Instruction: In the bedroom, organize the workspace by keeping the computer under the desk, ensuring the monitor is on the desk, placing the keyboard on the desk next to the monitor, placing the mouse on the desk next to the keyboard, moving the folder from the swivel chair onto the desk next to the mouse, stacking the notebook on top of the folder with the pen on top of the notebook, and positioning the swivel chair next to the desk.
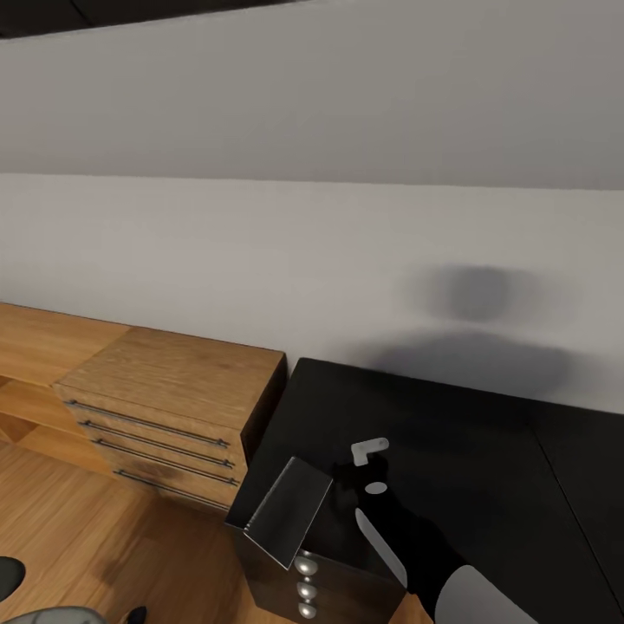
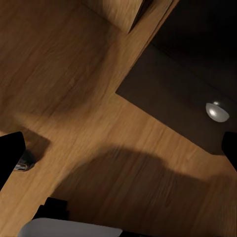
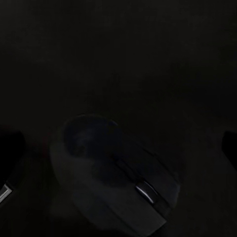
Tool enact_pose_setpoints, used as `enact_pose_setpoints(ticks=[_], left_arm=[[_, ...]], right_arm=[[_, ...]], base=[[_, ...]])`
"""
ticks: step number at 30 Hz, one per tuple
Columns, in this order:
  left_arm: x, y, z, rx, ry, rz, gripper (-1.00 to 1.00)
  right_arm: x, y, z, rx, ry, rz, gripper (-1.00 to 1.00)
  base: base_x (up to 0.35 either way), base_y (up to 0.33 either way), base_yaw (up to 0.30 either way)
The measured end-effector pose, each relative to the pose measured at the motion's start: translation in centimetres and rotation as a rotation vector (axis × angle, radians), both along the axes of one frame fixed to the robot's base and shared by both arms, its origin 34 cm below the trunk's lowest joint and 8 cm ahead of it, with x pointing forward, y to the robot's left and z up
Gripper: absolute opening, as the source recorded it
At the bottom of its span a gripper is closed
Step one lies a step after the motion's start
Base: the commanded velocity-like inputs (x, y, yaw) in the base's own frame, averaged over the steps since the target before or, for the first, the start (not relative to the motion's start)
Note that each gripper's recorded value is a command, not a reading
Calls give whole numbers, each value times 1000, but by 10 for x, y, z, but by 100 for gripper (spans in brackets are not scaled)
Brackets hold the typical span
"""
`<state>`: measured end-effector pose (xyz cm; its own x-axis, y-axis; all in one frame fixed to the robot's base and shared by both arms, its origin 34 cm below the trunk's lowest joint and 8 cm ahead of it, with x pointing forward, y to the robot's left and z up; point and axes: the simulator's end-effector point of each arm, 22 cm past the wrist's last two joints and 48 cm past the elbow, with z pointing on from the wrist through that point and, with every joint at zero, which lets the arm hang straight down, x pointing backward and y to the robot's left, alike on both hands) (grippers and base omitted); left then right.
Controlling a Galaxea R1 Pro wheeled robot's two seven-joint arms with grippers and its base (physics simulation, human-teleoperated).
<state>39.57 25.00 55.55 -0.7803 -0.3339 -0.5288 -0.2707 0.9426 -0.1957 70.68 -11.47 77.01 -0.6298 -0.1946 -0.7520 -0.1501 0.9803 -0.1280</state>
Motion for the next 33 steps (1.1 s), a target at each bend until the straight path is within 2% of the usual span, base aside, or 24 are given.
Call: enact_pose_setpoints(ticks=[23, 33], left_arm=[[2, 0, -33, 0, -1, 1, 100], [2, 0, -33, 0, -1, -1, 100]], right_arm=[[3, -1, -32, 0, -3, -1, 100], [2, -1, -32, -1, -2, -1, 100]], base=[[0, 0, 0], [0, 0, 0]])
